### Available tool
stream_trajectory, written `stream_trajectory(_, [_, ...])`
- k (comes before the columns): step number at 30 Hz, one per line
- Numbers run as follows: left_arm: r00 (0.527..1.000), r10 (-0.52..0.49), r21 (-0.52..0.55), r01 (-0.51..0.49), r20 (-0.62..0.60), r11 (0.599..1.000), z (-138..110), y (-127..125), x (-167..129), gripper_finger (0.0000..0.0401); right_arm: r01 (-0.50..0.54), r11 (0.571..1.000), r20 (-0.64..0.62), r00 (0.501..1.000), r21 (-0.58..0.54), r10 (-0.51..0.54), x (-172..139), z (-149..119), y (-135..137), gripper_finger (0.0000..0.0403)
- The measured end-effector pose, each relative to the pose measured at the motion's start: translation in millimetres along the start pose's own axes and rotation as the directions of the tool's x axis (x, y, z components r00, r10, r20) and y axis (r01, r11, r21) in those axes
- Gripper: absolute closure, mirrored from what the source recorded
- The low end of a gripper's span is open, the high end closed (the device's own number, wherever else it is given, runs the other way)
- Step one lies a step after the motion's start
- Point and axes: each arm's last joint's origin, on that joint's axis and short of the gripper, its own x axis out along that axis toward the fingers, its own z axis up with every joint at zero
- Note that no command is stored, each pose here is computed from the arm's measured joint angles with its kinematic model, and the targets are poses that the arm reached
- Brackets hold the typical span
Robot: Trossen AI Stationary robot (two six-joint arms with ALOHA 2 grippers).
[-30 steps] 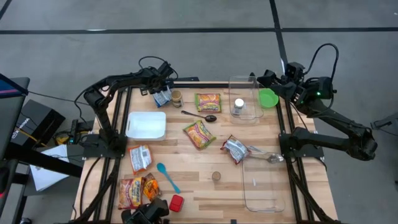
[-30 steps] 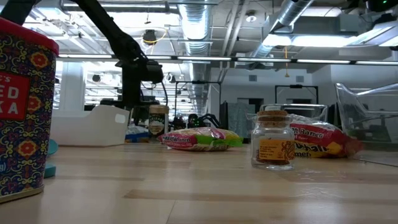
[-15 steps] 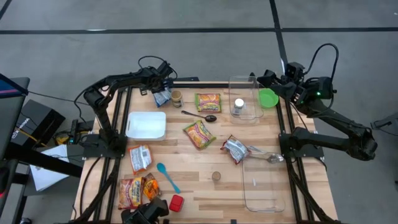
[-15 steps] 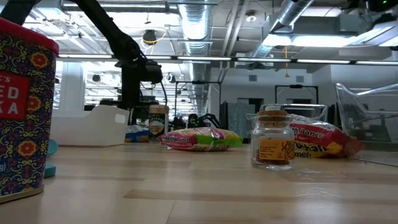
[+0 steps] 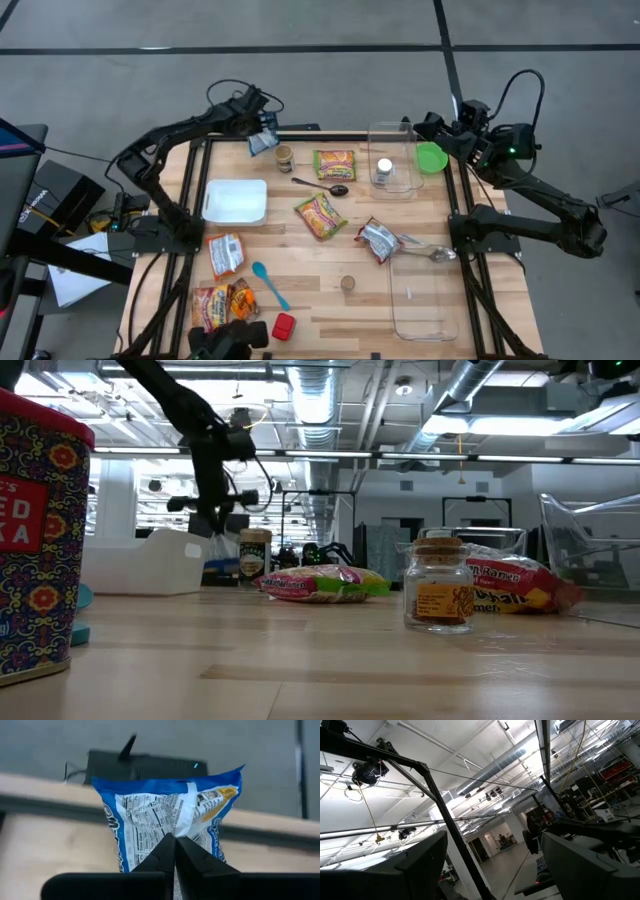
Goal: Pick & Place Food Item
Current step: Put the blue noodle pack into the bottom transparent bin
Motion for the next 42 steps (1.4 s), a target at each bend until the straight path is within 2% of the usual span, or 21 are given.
stream_trajectory(7, [0.982, -0.145, 0.043, 0.141, 0.118, 0.989, 16.6, 2.1, -45.3, 0.0401, 0.002, 1.000, 0.002, 1.000, -0.016, -0.002, 0.1, 0.0, -0.3, 0.0088])
stream_trajectory(14, [0.903, -0.353, 0.120, 0.333, 0.246, 0.935, 26.1, 1.8, -101.1, 0.0401, 0.036, 0.999, -0.020, 0.999, 0.011, -0.036, 0.1, -2.4, -5.1, 0.0088])
stream_trajectory(20, [0.794, -0.534, 0.236, 0.482, 0.290, 0.844, 14.5, -8.6, -147.2, 0.0401, 0.070, 0.997, -0.012, 0.997, -0.035, -0.070, 1.1, -3.9, -10.3, 0.0088])
stream_trajectory(26, [0.713, -0.656, 0.330, 0.575, 0.247, 0.749, -12.3, -24.5, -179.1, 0.0401, 0.105, 0.977, 0.067, 0.993, -0.184, -0.094, 6.9, -7.3, -8.7, 0.0088])
stream_trajectory(29, [0.677, -0.703, 0.371, 0.608, 0.219, 0.702, -28.6, -35.2, -190.7, 0.0401, 0.142, 0.969, 0.072, 0.989, -0.202, -0.130, 9.6, -11.7, -10.5, 0.0088])
stream_trajectory(33, [0.608, -0.775, 0.438, 0.657, 0.174, 0.614, -50.3, -49.6, -206.6, 0.0401, 0.210, 0.957, 0.021, 0.977, -0.199, -0.210, 16.2, -20.4, -13.4, 0.0088])
stream_trajectory(35, [0.577, -0.803, 0.476, 0.669, 0.150, 0.570, -60.8, -55.0, -213.9, 0.0401, 0.240, 0.944, -0.018, 0.968, -0.227, -0.250, 22.6, -21.8, -9.8, 0.0088])
stream_trajectory(37, [0.524, -0.839, 0.502, 0.691, 0.146, 0.520, -70.8, -62.8, -223.2, 0.0401, 0.264, 0.925, -0.052, 0.956, -0.273, -0.288, 31.6, -22.0, -6.0, 0.0088])
stream_trajectory(39, [0.510, -0.847, 0.516, 0.691, 0.150, 0.507, -79.2, -65.8, -229.3, 0.0401, 0.283, 0.905, -0.080, 0.943, -0.317, -0.323, 40.9, -22.2, -3.0, 0.0088])
stream_trajectory(41, [0.466, -0.868, 0.528, 0.701, 0.168, 0.479, -87.0, -72.0, -237.1, 0.0401, 0.290, 0.888, -0.095, 0.935, -0.357, -0.343, 50.9, -19.5, 1.8, 0.0088])
stream_trajectory(42, [0.460, -0.870, 0.533, 0.699, 0.175, 0.477, -90.5, -72.7, -240.2, 0.0401, 0.293, 0.882, -0.111, 0.928, -0.370, -0.355, 55.3, -18.9, 3.4, 0.0088])
